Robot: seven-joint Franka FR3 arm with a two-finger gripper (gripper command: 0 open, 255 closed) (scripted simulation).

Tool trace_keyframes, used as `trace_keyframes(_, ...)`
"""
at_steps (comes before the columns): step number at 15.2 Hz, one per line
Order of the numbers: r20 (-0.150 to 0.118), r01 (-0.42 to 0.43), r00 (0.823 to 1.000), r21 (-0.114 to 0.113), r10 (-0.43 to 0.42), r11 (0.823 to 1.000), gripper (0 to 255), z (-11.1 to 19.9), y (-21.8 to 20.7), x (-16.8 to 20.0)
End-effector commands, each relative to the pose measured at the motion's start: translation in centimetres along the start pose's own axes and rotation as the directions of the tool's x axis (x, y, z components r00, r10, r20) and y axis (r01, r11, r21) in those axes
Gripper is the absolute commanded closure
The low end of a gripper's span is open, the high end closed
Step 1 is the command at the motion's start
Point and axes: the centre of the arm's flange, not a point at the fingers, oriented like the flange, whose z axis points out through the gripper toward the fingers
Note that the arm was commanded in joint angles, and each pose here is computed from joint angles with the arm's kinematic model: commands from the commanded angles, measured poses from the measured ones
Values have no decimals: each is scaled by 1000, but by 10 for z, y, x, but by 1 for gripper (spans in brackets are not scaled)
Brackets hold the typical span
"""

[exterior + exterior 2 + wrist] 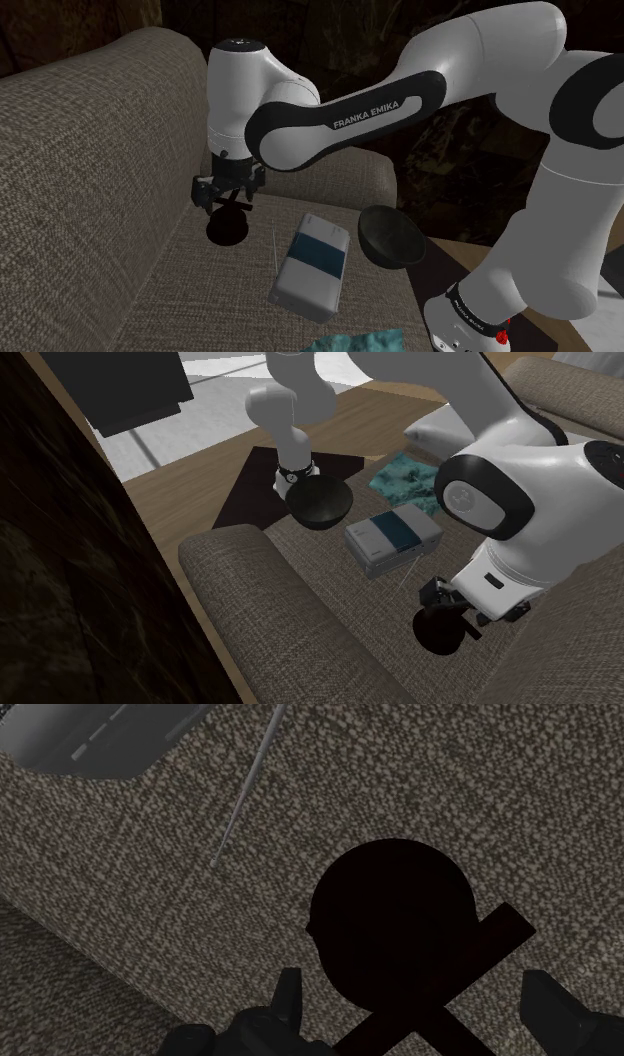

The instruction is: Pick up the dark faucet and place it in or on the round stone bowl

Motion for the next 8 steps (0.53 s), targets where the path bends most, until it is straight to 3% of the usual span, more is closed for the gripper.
trace_keyframes(1,0,0,1000,0,0,1000,0,10,-1,1)
trace_keyframes(8,0,0,1000,0,0,1000,0,13,-1,1)
